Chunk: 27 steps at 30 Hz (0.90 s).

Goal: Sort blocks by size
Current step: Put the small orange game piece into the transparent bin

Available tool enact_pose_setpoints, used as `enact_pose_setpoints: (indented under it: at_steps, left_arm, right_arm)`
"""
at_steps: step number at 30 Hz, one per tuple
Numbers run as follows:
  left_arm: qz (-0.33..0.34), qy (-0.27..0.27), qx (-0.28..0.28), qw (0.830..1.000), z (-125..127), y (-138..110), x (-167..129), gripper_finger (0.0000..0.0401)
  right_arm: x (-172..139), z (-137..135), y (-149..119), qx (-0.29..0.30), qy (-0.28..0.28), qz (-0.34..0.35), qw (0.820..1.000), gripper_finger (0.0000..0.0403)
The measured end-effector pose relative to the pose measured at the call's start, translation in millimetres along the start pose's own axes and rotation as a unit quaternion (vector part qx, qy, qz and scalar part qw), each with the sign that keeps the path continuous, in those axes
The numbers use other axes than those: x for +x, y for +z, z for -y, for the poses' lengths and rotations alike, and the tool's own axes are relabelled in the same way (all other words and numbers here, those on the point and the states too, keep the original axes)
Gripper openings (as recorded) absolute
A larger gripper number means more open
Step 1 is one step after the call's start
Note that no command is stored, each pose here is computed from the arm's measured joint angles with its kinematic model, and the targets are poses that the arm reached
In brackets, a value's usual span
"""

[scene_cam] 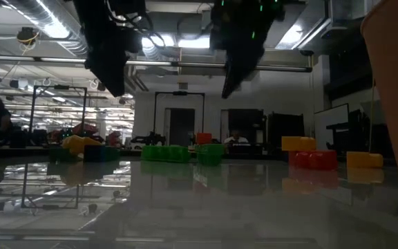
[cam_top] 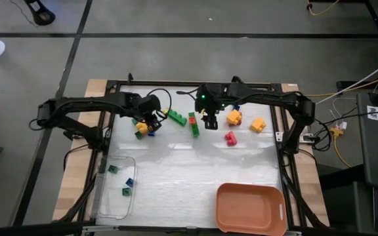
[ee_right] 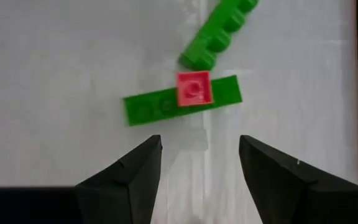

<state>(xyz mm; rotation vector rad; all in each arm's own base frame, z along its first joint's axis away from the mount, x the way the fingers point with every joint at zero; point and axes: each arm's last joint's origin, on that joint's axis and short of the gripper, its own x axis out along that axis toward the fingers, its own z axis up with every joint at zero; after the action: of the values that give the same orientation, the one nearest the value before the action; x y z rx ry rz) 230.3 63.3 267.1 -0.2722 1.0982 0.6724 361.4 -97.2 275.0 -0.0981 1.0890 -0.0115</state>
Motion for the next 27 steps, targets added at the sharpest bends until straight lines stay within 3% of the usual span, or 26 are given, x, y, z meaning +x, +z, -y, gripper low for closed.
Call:
enact_pose_setpoints:
  at_steps: [7,11,16,27]
  left_arm:
    - [-0.004,0.003,0.008,1.000,0,2,4,0.0143]
    - [-0.005,0.003,0.011,1.000,0,1,4,0.0143]
    - [-0.006,0.004,0.011,1.000,0,1,4,0.0143]
    - [-0.006,0.004,0.012,1.000,0,1,4,0.0143]
  right_arm:
    - [37,10,-8,-0.026,-0.032,0.064,0.997,0.0216]
    - [50,9,-5,-0.037,-0.022,0.092,0.995,0.0216]
    - [67,6,-9,-0.040,0.035,0.085,0.995,0.0216]
    - [86,9,-9,-0.044,0.022,0.080,0.996,0.0216]
